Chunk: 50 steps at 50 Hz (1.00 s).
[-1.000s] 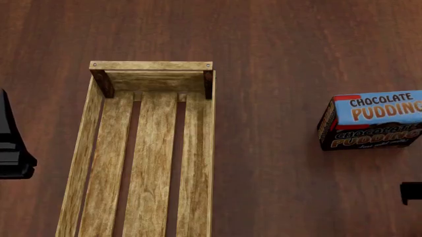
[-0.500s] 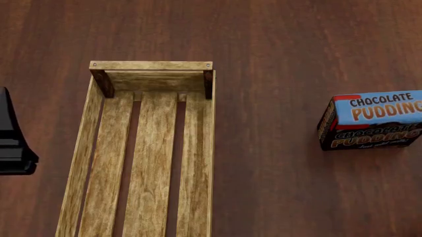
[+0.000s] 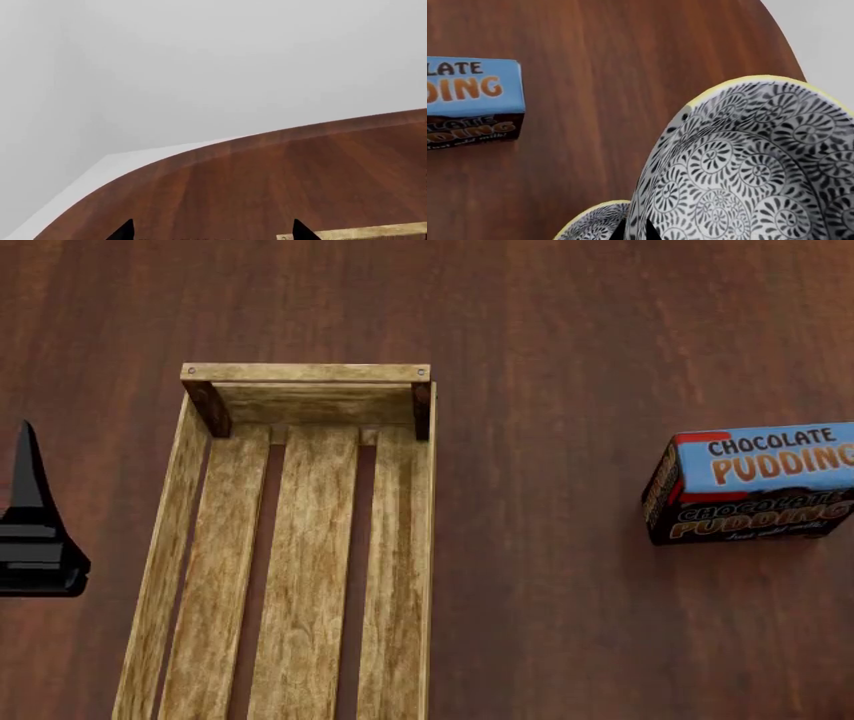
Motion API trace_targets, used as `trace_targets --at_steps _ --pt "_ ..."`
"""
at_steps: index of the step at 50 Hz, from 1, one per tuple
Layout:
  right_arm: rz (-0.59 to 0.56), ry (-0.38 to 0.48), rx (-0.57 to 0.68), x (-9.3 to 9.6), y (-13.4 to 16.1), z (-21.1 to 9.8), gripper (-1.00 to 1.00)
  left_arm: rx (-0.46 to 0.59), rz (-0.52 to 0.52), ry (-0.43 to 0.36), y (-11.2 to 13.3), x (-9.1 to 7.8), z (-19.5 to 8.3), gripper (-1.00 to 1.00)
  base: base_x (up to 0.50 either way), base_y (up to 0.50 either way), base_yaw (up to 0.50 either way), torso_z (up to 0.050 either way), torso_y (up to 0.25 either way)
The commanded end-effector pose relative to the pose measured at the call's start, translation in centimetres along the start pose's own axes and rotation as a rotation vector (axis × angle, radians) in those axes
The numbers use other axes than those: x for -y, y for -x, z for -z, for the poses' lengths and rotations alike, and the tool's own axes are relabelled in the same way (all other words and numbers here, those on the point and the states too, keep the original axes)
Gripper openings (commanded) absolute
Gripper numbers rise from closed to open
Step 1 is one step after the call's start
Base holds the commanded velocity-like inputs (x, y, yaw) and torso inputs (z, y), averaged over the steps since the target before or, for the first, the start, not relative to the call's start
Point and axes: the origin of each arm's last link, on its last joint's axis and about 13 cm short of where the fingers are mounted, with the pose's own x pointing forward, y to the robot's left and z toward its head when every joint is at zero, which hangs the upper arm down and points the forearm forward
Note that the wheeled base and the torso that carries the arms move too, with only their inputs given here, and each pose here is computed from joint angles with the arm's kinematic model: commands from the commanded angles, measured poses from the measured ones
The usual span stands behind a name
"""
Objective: Stack the left bowl on the right bowl and place them in the tray.
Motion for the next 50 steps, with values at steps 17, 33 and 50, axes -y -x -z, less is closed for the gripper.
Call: trace_targets --at_steps 17,33,50 --pt "-0.001 -0.042 -0.063 -0.3 -0.8 2.9 -1.00 -0.007 0.010 -0.001 0.1 0.2 0.0 1.00 0.00 0.00 0.00 0.000 0.001" --pt "-0.025 -0.042 -0.083 -0.8 -2.1 4.4 -1.00 -0.011 0.008 -0.007 0.0 0.4 0.3 1.00 0.00 0.00 0.00 0.000 0.000" --pt "-0.063 -0.065 -0.097 -1.7 -3.1 5.8 -1.00 -0.015 0.016 -0.012 0.1 0.4 0.5 1.00 0.00 0.00 0.00 0.000 0.000"
